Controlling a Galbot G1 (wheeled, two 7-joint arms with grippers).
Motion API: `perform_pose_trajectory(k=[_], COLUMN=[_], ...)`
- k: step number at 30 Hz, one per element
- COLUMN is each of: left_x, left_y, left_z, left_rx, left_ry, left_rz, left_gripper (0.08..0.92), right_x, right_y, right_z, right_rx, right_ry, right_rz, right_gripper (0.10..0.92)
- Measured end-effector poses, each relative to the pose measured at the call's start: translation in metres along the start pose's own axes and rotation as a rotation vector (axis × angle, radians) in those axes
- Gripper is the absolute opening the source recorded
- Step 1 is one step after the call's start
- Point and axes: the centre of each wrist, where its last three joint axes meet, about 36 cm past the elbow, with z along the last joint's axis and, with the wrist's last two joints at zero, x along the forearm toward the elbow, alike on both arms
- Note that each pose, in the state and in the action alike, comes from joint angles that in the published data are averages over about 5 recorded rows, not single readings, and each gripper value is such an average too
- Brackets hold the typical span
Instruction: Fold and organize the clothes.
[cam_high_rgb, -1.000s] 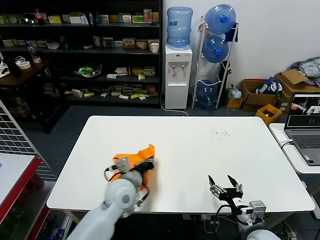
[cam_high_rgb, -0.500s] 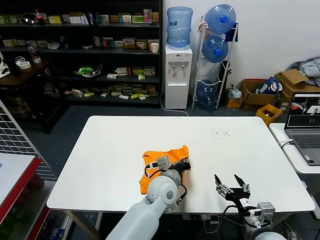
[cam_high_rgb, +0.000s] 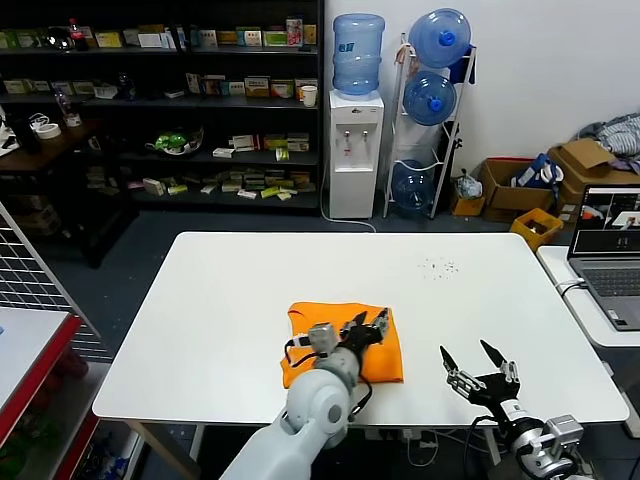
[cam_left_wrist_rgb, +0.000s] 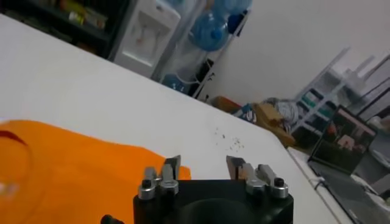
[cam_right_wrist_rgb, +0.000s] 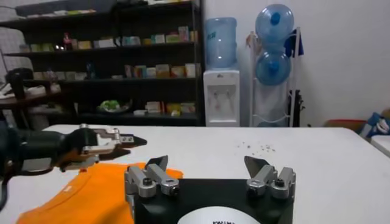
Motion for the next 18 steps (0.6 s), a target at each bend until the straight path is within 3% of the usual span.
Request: perform_pose_trajectory(k=[9,14,18], left_x=[0.084,0.131,0.16], left_y=[0.1,0.144,0.162], left_z=[0.036,0.064,0.084], left_rx=[-0.107,-0.195,-0.266], left_ry=[-0.223,-0.344,-0.427], left_rz=[-0.066,-0.109,-0.108], left_gripper=[0.798,0.822,0.823], right_x=[-0.004,-0.007,-0.006], right_y=[-0.012,-0.018,-0.02], right_z=[0.028,0.049,0.065], right_rx=[0.022,0.034,0.048], right_ry=[-0.065,-0.098,-0.126], right_rz=[-0.011,0.008,0.025], right_gripper=[0.823,0.823,0.823])
